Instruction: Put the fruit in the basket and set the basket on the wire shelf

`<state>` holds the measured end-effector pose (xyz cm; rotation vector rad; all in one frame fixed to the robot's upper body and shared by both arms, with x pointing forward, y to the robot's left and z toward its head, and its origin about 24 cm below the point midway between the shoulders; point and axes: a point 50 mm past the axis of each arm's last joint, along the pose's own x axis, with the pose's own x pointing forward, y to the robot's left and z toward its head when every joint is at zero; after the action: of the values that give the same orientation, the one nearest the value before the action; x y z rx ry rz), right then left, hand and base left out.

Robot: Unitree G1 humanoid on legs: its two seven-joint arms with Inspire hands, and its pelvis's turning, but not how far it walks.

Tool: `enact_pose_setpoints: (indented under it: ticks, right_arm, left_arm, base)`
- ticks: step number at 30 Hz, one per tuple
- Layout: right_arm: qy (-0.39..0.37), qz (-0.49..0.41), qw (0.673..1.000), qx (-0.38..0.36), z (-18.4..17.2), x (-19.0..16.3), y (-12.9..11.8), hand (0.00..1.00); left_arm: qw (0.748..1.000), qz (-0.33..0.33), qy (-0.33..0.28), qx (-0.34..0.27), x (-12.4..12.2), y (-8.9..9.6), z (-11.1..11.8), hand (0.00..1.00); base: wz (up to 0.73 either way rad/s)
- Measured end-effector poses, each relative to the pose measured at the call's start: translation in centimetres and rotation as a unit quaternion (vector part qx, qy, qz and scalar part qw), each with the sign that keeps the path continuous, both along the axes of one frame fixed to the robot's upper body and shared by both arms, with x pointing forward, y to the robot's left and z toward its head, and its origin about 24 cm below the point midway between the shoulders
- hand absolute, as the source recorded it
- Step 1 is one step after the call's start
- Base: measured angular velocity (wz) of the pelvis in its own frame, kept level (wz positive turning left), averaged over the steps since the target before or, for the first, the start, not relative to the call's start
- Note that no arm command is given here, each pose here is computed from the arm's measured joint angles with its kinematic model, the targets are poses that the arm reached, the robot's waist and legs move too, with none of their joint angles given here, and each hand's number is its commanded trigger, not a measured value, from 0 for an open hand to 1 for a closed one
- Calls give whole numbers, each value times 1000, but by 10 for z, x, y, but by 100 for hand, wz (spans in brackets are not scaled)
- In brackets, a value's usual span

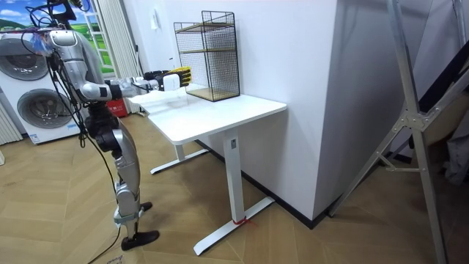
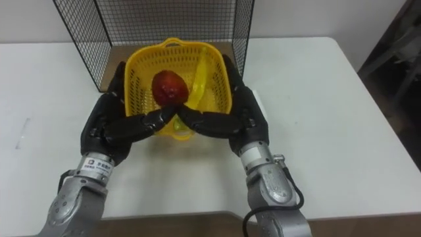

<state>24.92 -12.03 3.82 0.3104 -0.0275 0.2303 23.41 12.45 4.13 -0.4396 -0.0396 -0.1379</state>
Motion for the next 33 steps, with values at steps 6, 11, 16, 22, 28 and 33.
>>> enact_pose_setpoints:
  ticks: [6, 11, 16, 22, 28, 33]
  right_arm:
    - [-29, -5, 1000, -5, 14, 2, 3, 0]
    - [-53, -6, 999, 2, 24, 2, 4, 0]
    - [-54, -6, 999, 2, 24, 1, 4, 0]
    - [-53, -7, 999, 5, 24, 1, 4, 0]
    - [-43, -2, 999, 9, 19, -1, 4, 0]
    - [-41, 2, 999, 9, 17, -2, 5, 0]
  left_arm:
    - [1000, 7, -22, -8, 1, -2, 10, 0]
    - [999, 10, -45, -15, 1, -2, 19, 0]
    - [999, 11, -46, -16, 1, -2, 19, 0]
    - [999, 12, -47, -23, 1, -3, 20, 0]
    - [998, 19, -35, -39, 0, -2, 16, 0]
    - [998, 21, -32, -48, 0, 1, 14, 0]
  base:
    - [0]
    - [0]
    - [0]
    - [-2]
    - [-11]
    - [-1]
